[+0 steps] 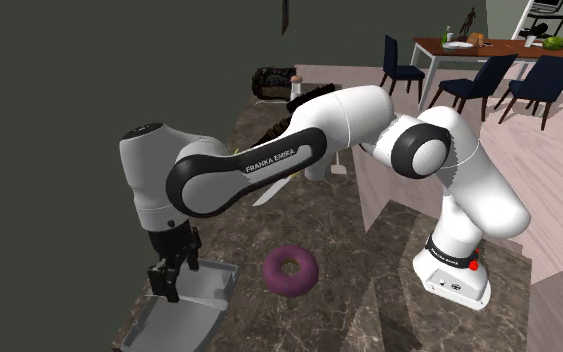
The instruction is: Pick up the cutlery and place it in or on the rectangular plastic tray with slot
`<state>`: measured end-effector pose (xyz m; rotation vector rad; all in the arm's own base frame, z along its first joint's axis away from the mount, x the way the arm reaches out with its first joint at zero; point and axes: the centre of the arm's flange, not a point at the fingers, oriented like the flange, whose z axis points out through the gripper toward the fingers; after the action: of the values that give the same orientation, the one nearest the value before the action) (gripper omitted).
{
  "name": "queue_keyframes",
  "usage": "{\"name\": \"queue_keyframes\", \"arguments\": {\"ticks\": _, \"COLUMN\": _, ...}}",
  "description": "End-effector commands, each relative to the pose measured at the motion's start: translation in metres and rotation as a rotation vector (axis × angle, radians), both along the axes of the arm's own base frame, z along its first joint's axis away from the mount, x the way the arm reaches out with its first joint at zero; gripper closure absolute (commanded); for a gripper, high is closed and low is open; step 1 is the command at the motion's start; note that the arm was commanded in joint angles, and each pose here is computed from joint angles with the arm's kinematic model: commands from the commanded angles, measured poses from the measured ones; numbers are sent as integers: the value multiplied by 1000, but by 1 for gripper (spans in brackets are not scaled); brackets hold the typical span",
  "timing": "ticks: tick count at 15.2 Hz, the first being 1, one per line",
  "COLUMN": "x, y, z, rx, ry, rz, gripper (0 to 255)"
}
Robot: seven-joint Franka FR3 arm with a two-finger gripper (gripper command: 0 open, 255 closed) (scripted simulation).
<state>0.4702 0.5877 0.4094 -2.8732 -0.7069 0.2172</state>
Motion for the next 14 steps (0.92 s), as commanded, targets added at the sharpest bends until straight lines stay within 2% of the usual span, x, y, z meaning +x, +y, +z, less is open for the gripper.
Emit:
{"name": "queue_keyframes", "arguments": {"ticks": 1, "x": 0, "y": 0, "z": 0, "rx": 0, "ry": 0, "rz": 0, "gripper": 0}}
{"name": "queue_keyframes", "arguments": {"ticks": 2, "x": 0, "y": 0, "z": 0, "rx": 0, "ry": 0, "rz": 0, "gripper": 0}}
{"name": "queue_keyframes", "arguments": {"ticks": 6, "x": 9, "y": -7, "z": 49, "rx": 0, "ry": 0, "rz": 0, "gripper": 0}}
{"name": "queue_keyframes", "arguments": {"ticks": 14, "x": 9, "y": -7, "z": 49, "rx": 0, "ry": 0, "rz": 0, "gripper": 0}}
